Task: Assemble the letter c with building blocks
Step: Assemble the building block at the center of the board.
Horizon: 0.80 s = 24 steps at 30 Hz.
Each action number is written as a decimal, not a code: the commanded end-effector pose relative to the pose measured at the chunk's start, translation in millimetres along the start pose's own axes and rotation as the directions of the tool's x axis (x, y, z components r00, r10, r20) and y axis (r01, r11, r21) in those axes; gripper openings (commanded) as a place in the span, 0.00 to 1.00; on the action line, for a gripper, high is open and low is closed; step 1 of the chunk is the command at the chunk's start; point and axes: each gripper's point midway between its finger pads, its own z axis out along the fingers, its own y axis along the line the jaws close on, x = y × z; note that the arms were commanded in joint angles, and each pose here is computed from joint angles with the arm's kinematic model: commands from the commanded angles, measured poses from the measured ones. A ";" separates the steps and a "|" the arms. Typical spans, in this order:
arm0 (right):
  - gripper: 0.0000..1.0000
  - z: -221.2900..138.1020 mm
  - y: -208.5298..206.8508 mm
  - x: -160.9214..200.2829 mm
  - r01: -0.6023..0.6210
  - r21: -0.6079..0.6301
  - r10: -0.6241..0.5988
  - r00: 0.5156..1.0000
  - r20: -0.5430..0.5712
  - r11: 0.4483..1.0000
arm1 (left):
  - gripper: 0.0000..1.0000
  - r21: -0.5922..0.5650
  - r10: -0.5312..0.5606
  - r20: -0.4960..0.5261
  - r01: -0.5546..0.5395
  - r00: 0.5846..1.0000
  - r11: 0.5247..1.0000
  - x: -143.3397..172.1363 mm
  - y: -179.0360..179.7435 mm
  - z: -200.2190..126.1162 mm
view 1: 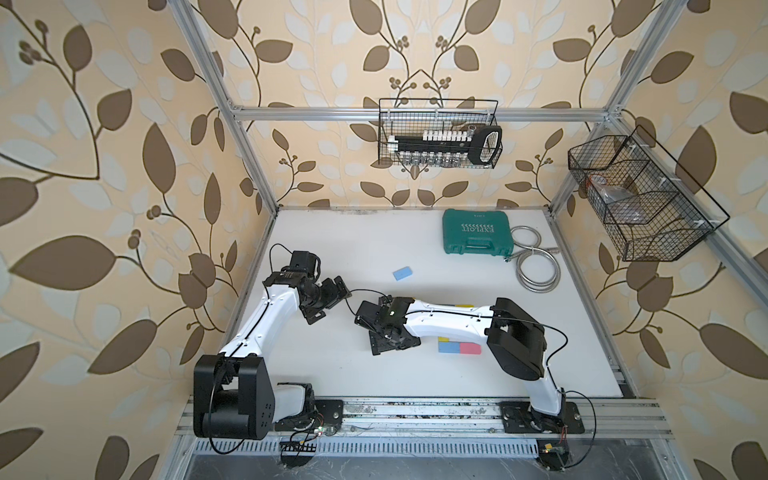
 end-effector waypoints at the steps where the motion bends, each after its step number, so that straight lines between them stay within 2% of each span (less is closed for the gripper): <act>1: 0.90 6.5 -5.9 -0.5 0.027 0.056 -0.027 1.000 0.000 0.998 | 0.99 0.054 0.024 0.002 -0.025 1.000 0.998 -5.5 -12.1 -5.9; 15: 0.77 18.4 4.6 -8.7 0.026 -0.003 -0.026 1.000 -0.014 1.000 | 0.99 0.059 0.023 -0.012 -0.022 1.000 0.998 -4.8 -11.4 -1.0; 19: 0.68 20.9 1.8 -11.5 0.015 -0.004 -0.015 1.000 -0.020 1.000 | 0.99 0.065 0.018 -0.017 -0.017 1.000 0.998 -5.1 -12.6 0.1; 24: 0.50 18.9 6.2 -13.3 0.006 -0.027 -0.007 1.000 -0.024 1.000 | 0.99 0.072 0.015 -0.024 -0.013 1.000 0.997 -5.1 -13.7 2.4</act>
